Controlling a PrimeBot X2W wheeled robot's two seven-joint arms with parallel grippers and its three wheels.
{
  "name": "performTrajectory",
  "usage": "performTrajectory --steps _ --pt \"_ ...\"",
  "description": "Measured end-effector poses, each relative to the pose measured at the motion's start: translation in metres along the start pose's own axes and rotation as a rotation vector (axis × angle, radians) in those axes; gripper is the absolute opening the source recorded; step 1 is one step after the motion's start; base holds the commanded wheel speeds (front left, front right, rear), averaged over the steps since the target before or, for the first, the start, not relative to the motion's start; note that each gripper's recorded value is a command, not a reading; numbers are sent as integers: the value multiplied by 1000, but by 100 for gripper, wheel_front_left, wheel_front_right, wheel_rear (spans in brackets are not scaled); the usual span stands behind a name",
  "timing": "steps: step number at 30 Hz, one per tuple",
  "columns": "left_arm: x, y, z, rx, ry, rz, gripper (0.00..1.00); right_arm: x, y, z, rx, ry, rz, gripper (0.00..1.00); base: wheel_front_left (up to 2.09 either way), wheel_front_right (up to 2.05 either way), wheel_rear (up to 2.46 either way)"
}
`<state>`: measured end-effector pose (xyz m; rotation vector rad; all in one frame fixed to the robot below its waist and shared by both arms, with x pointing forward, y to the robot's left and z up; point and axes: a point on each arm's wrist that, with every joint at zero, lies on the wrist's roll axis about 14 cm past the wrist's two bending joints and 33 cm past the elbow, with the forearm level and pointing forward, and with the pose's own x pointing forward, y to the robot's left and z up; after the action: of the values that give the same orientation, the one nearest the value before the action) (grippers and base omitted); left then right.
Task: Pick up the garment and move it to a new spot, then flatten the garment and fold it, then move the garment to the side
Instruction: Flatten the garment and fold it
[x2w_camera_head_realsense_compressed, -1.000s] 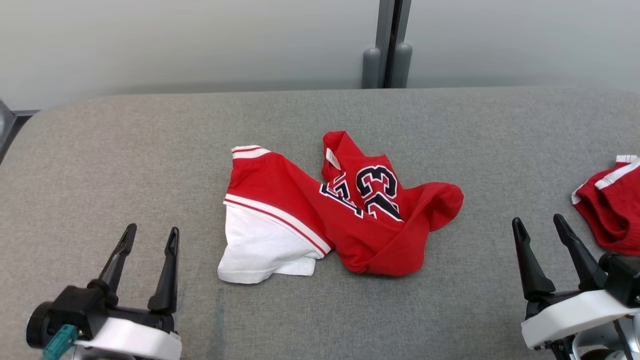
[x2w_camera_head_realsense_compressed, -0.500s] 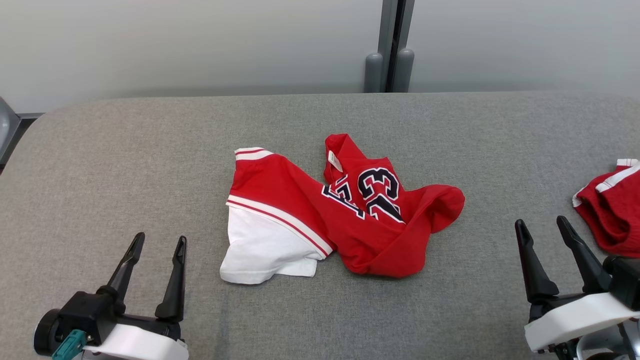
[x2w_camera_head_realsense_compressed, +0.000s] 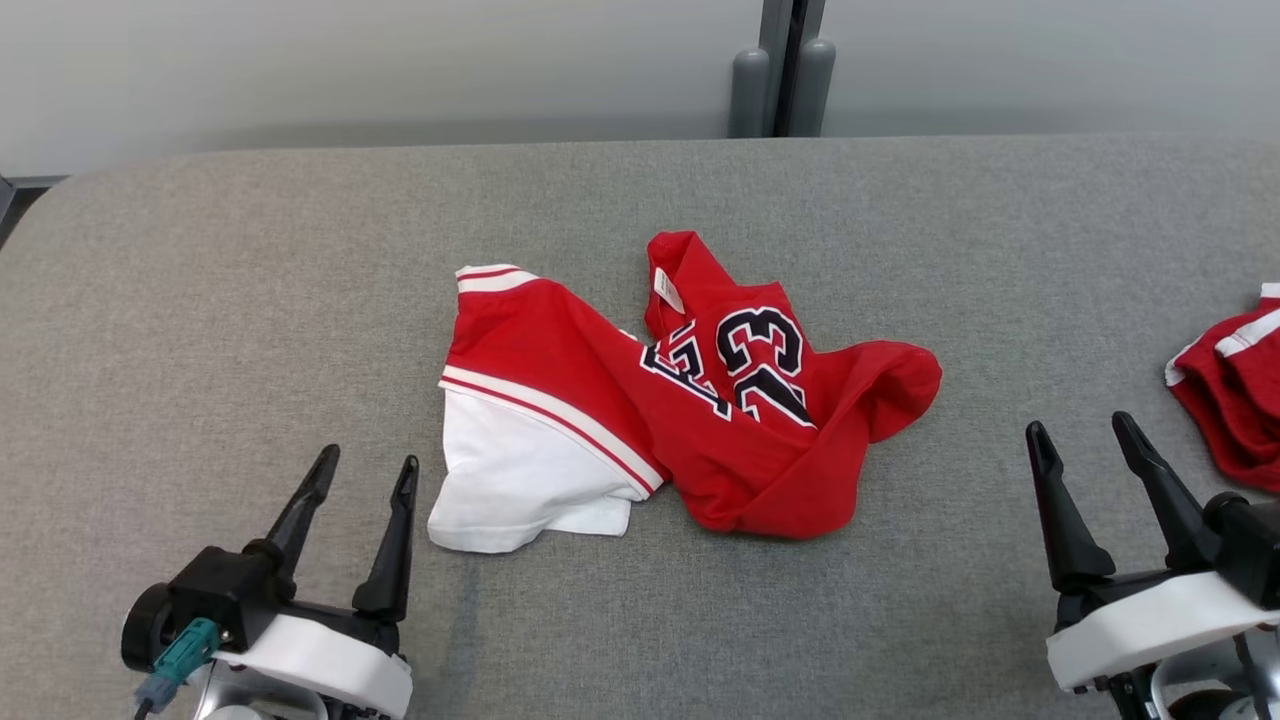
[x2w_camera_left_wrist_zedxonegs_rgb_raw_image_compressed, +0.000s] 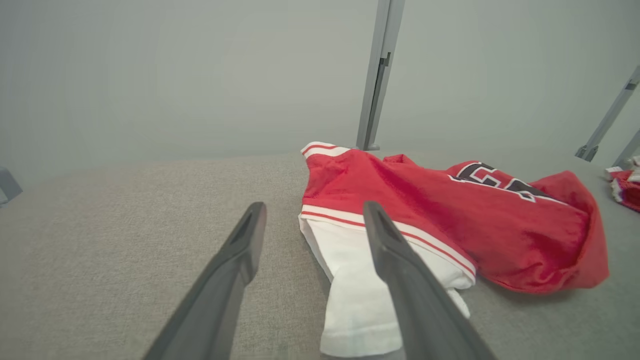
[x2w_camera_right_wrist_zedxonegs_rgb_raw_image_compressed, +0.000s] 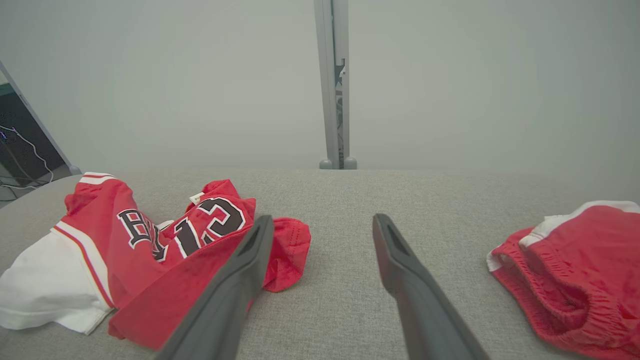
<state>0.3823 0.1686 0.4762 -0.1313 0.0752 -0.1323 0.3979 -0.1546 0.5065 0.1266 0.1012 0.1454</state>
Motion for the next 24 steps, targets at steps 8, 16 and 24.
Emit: performTrajectory --steps 8,16,24 --pt "9 -9 -66 -73 203 -39 100 11 -3 -14 -9 46 -3 100 0 0 0" --pt "11 -18 -101 -109 318 -82 100 14 -8 -20 -8 62 -17 100 0 0 0" --pt "10 -26 -110 -132 341 -107 0 15 -14 -24 -7 71 -31 100 0 0 0"
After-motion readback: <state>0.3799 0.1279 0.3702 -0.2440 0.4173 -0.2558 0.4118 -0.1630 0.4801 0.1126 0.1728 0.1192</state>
